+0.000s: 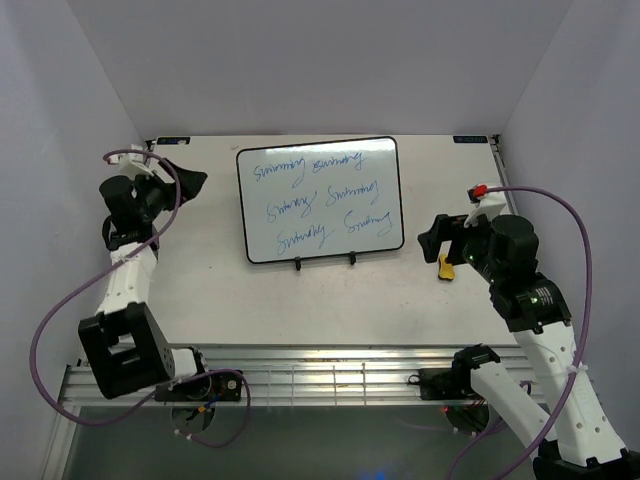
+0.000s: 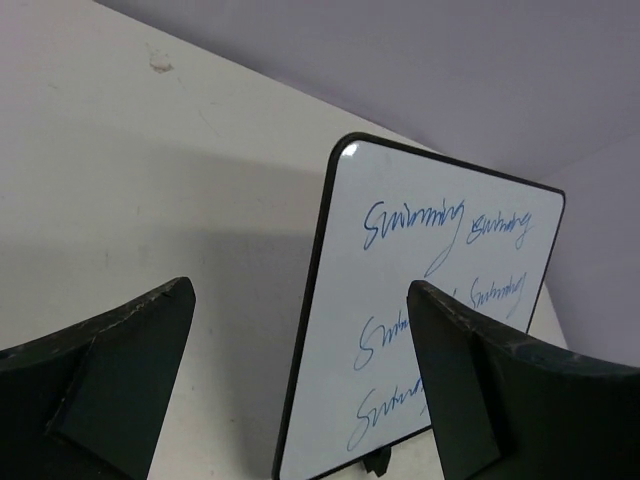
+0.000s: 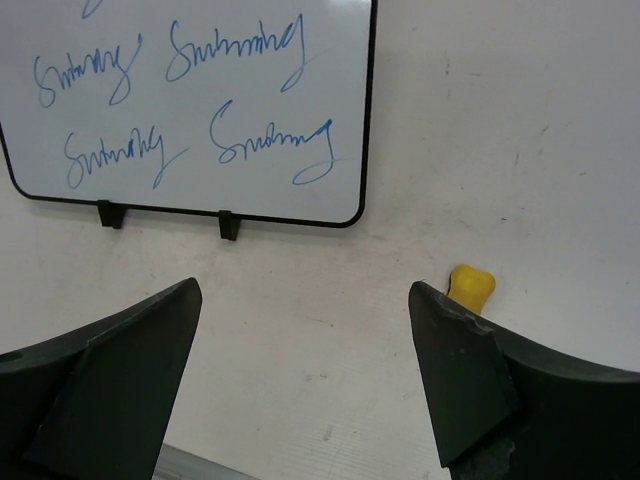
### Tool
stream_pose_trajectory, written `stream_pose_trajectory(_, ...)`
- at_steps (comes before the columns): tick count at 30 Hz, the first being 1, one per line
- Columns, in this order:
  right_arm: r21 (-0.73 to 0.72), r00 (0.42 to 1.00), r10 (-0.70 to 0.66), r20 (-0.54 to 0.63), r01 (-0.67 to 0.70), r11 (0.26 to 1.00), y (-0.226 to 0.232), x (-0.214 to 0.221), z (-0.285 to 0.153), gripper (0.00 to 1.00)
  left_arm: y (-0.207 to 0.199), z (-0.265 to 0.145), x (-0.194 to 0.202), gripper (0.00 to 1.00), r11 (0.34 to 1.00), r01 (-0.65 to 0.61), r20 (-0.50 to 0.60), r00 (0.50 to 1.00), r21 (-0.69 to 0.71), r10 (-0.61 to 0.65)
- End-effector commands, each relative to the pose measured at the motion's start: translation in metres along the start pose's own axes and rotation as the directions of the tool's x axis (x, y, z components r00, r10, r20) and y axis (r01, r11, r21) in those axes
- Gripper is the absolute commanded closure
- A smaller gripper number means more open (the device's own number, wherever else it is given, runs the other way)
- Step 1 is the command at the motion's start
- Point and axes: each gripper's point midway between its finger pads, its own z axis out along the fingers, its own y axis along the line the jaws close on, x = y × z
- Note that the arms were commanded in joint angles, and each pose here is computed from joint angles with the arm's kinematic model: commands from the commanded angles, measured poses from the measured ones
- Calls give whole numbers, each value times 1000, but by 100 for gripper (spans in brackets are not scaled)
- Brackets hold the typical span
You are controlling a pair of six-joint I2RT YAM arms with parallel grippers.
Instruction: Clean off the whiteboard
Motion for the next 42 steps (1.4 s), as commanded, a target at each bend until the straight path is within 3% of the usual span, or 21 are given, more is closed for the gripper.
stream_pose_trajectory(1,-125,998,-21,53,27,992,22,-11,1,10,-6,-3,-27,2,956,7,66,997,293,-28)
stream_pose_trajectory(3,-181,999,-18,51,27,983,31,-7,2,10,-1,2,-3,2,907,26,26,999,419,-41)
stream_pose_trajectory(4,-195,998,-16,59,27,980,34,-8,2,10,-9,1,-6,2,871,-23,78,997,491,-18)
stream_pose_trajectory(6,-232,998,-15,55,28,972,40,-9,1,10,11,23,22,2,844,92,-38,996,529,-84)
stream_pose_trajectory(7,-238,999,-16,42,26,971,41,-8,3,10,2,18,25,2,797,92,-60,996,597,-70)
stream_pose_trajectory(10,-248,1000,-26,14,29,968,43,-7,4,10,7,32,50,2,741,175,-154,983,648,-97)
stream_pose_trajectory(14,-199,999,-34,1,33,979,34,-3,7,10,-23,54,79,2,667,175,-235,972,724,0)
stream_pose_trajectory(23,-160,998,-39,-42,32,987,26,8,8,10,-32,80,117,6,621,243,-338,940,745,38)
stream_pose_trajectory(27,-160,998,-39,-56,29,987,26,11,12,9,-29,84,123,19,618,257,-357,933,743,42)
stream_pose_trajectory(31,-164,997,-32,-64,21,986,26,17,18,7,-31,88,122,46,608,258,-365,929,750,55)
stream_pose_trajectory(34,-165,996,-24,-82,10,986,25,25,24,6,-32,91,125,54,610,266,-378,924,746,59)
stream_pose_trajectory(42,-152,993,-5,-114,-12,988,22,41,32,4,-40,97,122,53,599,245,-365,927,762,85)
